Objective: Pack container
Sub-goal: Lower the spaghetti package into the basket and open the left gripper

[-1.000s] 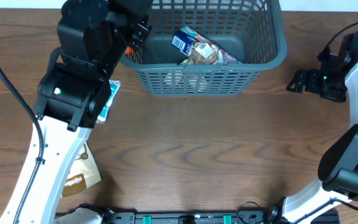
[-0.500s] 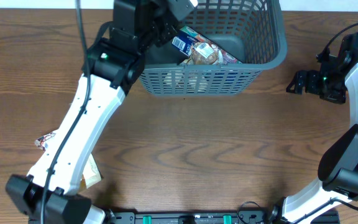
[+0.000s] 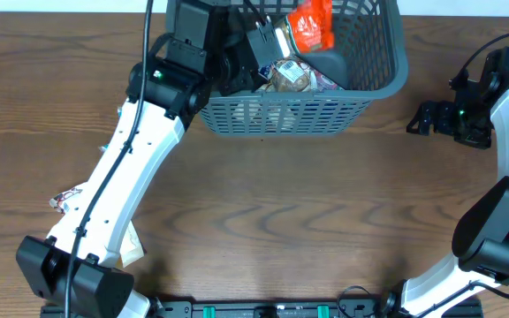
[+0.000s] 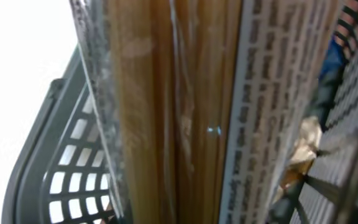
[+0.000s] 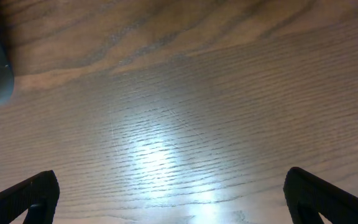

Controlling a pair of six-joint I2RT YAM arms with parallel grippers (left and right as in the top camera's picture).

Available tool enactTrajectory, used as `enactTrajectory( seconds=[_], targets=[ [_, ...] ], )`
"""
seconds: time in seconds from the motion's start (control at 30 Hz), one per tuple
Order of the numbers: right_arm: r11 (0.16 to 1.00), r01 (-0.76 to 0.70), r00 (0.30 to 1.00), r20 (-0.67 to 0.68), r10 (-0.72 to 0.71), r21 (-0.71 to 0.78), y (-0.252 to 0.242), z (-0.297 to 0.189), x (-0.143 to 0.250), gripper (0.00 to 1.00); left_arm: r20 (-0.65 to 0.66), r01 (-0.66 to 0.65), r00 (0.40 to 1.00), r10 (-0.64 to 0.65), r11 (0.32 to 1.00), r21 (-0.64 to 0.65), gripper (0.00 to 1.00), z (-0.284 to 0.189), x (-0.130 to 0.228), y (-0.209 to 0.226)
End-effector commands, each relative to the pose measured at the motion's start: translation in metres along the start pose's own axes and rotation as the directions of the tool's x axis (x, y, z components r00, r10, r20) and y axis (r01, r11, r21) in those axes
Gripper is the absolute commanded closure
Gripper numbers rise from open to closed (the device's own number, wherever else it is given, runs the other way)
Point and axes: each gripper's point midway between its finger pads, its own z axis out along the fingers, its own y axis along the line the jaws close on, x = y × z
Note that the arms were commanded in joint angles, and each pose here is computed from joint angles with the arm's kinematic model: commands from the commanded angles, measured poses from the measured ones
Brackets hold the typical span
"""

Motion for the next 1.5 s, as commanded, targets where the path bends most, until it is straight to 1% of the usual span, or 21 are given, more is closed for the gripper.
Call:
enactTrajectory(
  seconds=[0.0, 0.43, 0.47, 0.5, 0.57, 0.6, 0.63, 0.7, 0.8, 0.9, 1.03, 1.07, 1.1, 1.17, 1.2, 1.23, 1.27, 1.47],
  targets=[
    [1.0, 0.023, 1.0, -0.005, -0.023, -0.003, 0.004, 0.0, 0.002, 0.01, 0.055, -0.077, 0.996, 0.077, 0.997, -0.004, 0.94, -0.009, -0.017, 0.006],
    [1.0, 0.021, 0.999, -0.027, -0.021, -0.006, 0.005, 0.0, 0.007, 0.01, -0.047, -0.04, 0.998, 0.047, 0.991, 0.129, 0.94, 0.066, 0.025, -0.022],
    [1.0, 0.021, 0.999, -0.028, -0.021, -0.006, 0.005, 0.0, 0.008, 0.01, -0.053, -0.038, 0.998, 0.046, 0.99, 0.136, 0.88, 0.069, 0.028, -0.024],
    [1.0, 0.021, 0.999, -0.03, -0.021, -0.006, 0.005, 0.0, 0.008, 0.01, -0.054, -0.037, 0.998, 0.045, 0.99, 0.139, 0.85, 0.07, 0.028, -0.025],
    [1.0, 0.02, 0.999, -0.034, -0.02, -0.006, 0.005, 0.0, 0.009, 0.01, -0.053, -0.035, 0.998, 0.043, 0.99, 0.14, 0.83, 0.071, 0.028, -0.026],
    [1.0, 0.02, 0.999, -0.034, -0.02, -0.007, 0.005, 0.0, 0.009, 0.01, -0.052, -0.036, 0.998, 0.043, 0.99, 0.138, 0.7, 0.07, 0.027, -0.025],
    [1.0, 0.02, 0.999, -0.034, -0.02, -0.007, 0.005, 0.0, 0.009, 0.01, -0.051, -0.036, 0.998, 0.044, 0.99, 0.138, 0.67, 0.07, 0.027, -0.025],
    [1.0, 0.02, 0.999, -0.034, -0.02, -0.007, 0.005, 0.0, 0.009, 0.01, -0.052, -0.036, 0.998, 0.043, 0.99, 0.138, 0.66, 0.07, 0.027, -0.025],
    [1.0, 0.02, 0.999, -0.035, -0.02, -0.007, 0.005, 0.0, 0.009, 0.01, -0.056, -0.033, 0.998, 0.041, 0.989, 0.142, 0.58, 0.069, 0.028, -0.026],
    [1.0, 0.02, 0.999, -0.034, -0.02, -0.007, 0.005, 0.0, 0.009, 0.01, -0.056, -0.031, 0.998, 0.039, 0.989, 0.141, 0.52, 0.069, 0.028, -0.026],
    [1.0, 0.02, 0.999, -0.034, -0.02, -0.006, 0.005, 0.0, 0.009, 0.01, -0.057, -0.031, 0.998, 0.039, 0.989, 0.142, 0.51, 0.069, 0.028, -0.026],
    [1.0, 0.02, 0.999, -0.034, -0.02, -0.006, 0.005, 0.0, 0.009, 0.01, -0.057, -0.031, 0.998, 0.039, 0.989, 0.142, 0.48, 0.069, 0.028, -0.026],
    [1.0, 0.02, 0.999, -0.034, -0.02, -0.006, 0.005, 0.0, 0.009, 0.01, -0.057, -0.031, 0.998, 0.039, 0.989, 0.142, 0.41, 0.069, 0.028, -0.026],
    [1.0, 0.02, 0.999, -0.034, -0.02, -0.006, 0.005, 0.0, 0.009, 0.01, -0.056, -0.031, 0.998, 0.04, 0.99, 0.14, 0.39, 0.068, 0.027, -0.026],
    [1.0, 0.02, 0.999, -0.034, -0.02, -0.006, 0.005, 0.0, 0.009, 0.01, -0.054, -0.032, 0.998, 0.04, 0.99, 0.138, 0.32, 0.067, 0.027, -0.025],
    [1.0, 0.02, 0.999, -0.034, -0.02, -0.006, 0.005, 0.0, 0.009, 0.01, -0.052, -0.033, 0.998, 0.04, 0.99, 0.136, 0.23, 0.066, 0.026, -0.025],
    [1.0, 0.02, 0.999, -0.034, -0.02, -0.006, 0.005, 0.0, 0.009, 0.01, -0.05, -0.034, 0.998, 0.041, 0.99, 0.134, 0.21, 0.065, 0.025, -0.024],
    [1.0, 0.02, 0.999, -0.033, -0.02, -0.006, 0.005, 0.0, 0.009, 0.01, -0.033, -0.042, 0.998, 0.046, 0.993, 0.106, 0.2, 0.051, 0.017, -0.017]
  ],
)
